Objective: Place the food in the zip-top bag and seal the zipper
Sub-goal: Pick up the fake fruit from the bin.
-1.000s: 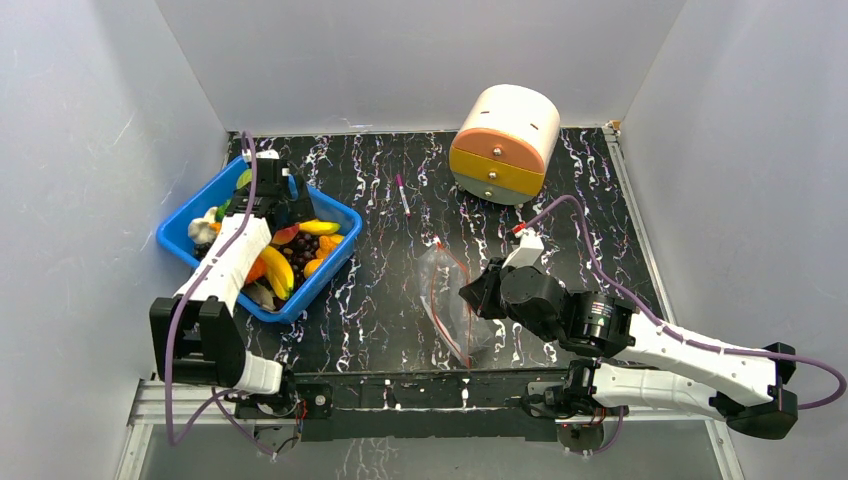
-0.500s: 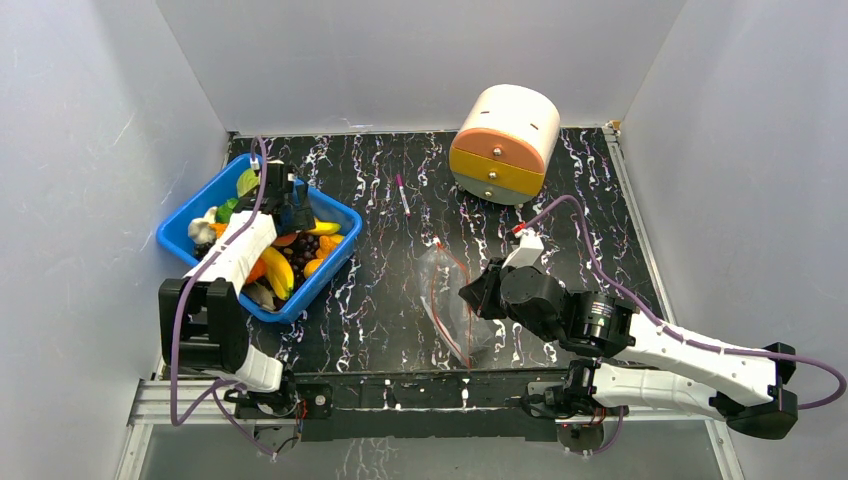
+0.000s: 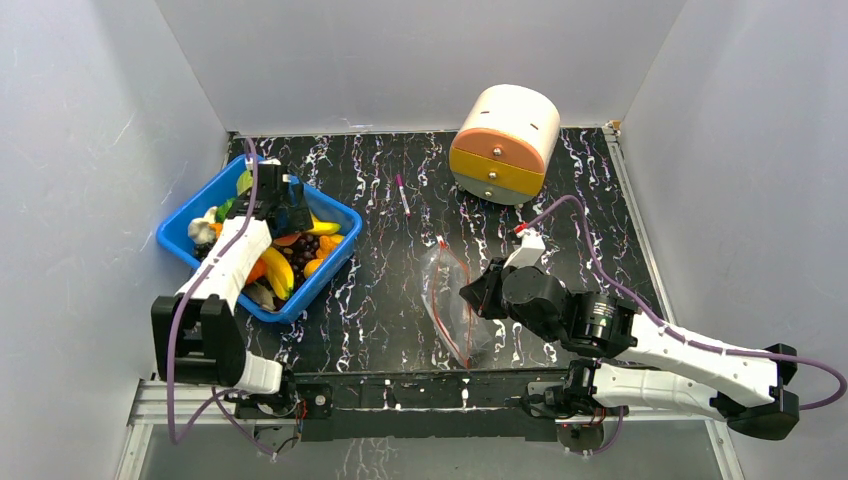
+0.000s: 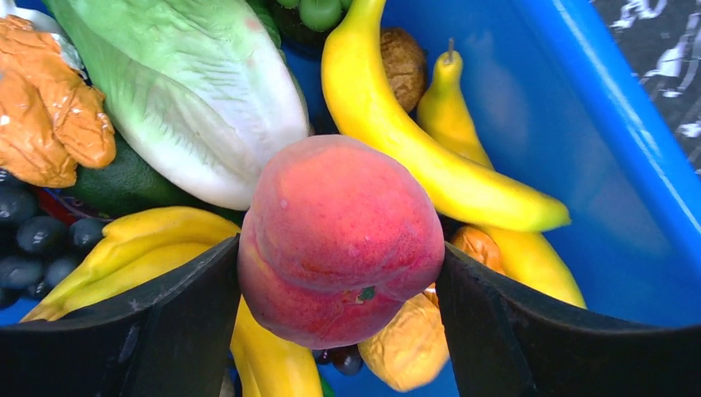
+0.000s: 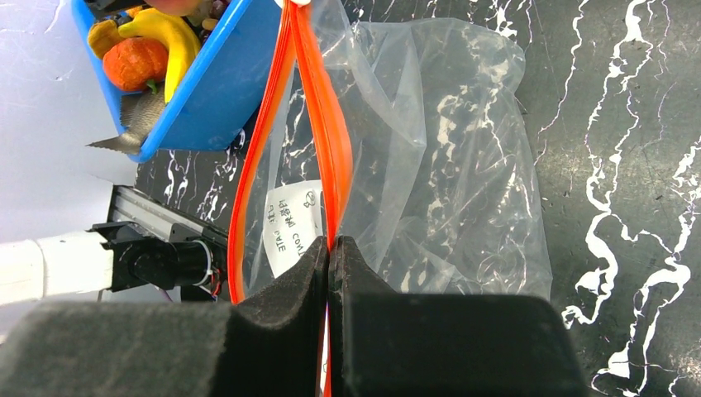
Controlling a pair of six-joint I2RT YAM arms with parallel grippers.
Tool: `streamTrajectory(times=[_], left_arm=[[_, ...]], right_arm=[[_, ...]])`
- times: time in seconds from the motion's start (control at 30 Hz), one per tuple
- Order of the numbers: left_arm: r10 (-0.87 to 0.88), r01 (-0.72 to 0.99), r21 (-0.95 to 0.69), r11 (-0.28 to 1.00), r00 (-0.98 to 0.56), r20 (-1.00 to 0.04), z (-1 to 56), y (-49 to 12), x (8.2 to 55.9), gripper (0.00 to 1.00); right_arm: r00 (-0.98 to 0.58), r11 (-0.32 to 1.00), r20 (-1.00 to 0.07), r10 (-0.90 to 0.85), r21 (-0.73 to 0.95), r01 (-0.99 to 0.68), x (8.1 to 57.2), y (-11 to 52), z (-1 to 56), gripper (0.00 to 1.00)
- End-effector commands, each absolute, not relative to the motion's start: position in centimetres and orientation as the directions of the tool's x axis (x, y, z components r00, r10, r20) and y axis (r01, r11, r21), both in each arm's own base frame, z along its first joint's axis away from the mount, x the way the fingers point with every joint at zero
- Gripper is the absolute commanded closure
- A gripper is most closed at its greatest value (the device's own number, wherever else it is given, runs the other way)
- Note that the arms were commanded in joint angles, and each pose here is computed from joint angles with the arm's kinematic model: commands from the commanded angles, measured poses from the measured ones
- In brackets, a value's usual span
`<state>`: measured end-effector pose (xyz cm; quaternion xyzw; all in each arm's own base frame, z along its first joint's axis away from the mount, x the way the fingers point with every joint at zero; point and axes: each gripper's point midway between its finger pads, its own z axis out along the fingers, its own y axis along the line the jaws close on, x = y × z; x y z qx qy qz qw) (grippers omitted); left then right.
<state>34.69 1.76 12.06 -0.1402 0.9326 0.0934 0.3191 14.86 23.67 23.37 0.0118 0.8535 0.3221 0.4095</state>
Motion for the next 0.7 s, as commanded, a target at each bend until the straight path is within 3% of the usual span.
streamTrajectory(times=[0.0,0.2,0.4,0.67], left_arm=[[-0.229,-0.301,-0.008,0.954,-0.708,-0.669,15.7,0.7,33.1,0.46],[-0.252,-0.212,-0.144,0.967,-0.693,-0.676,18.6,-1.9,31.7,0.51],[-0.246,-0.018,-0.336,0.942,-0.717,-0.652,21.3,-6.5,29.8,0.53],[-0.239,0.232,-0.616,0.753,-0.776,-0.584,24.5,-13.0,24.1,0.57]], right_arm=[[-0.652,0.763,-0.680,0.335,0.602,-0.236,15.3,24.2,24.8,1.00],[-0.660,0.750,-0.666,0.348,0.620,-0.229,15.3,24.8,24.8,1.00],[-0.666,0.741,-0.652,0.363,0.636,-0.218,15.5,25.6,24.4,1.00],[-0.636,0.728,-0.646,0.422,0.659,-0.187,16.4,25.7,24.9,1.00]])
